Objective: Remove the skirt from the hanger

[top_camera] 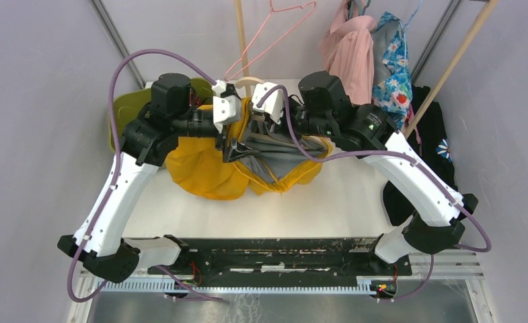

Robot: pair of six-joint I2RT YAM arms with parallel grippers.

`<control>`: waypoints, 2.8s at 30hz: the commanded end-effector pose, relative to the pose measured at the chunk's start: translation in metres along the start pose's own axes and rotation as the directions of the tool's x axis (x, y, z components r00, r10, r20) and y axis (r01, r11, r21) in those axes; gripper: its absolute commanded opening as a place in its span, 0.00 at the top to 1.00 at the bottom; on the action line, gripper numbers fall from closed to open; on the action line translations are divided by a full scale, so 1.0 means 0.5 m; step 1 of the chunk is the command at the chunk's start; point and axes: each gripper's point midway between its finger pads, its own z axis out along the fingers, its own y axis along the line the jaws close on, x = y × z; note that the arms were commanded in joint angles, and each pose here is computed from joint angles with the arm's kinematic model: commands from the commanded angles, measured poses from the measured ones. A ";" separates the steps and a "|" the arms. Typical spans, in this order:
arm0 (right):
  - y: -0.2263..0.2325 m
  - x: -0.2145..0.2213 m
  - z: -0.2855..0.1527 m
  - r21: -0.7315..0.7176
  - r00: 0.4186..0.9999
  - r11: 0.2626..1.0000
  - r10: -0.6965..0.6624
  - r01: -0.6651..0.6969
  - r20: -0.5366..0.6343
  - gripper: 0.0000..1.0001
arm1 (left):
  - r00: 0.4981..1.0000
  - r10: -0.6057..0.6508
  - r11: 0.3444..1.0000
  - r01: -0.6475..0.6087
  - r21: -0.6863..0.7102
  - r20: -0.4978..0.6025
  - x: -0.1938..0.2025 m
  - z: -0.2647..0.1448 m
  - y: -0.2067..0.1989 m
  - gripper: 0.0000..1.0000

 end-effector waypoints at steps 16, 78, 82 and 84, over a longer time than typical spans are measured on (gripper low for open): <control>-0.043 0.009 -0.097 0.115 1.000 0.993 -0.022 0.020 0.017 0.99 | 0.991 -0.013 0.998 0.005 0.060 0.132 0.028 -0.087 0.112 0.09; -0.128 -0.132 -0.022 0.192 0.982 0.981 -0.025 -0.012 0.189 0.99 | 0.903 -0.381 0.923 0.382 -0.034 -0.200 0.385 0.059 0.107 0.36; -0.127 -0.139 -0.021 0.184 0.979 0.983 -0.022 -0.016 0.201 0.99 | 0.904 -0.395 0.915 0.403 0.019 -0.164 0.368 0.070 0.106 0.25; -0.124 -0.143 -0.023 0.176 0.977 0.984 -0.020 -0.018 0.211 0.99 | 0.898 -0.397 0.915 0.404 -0.004 -0.191 0.390 0.069 0.106 0.20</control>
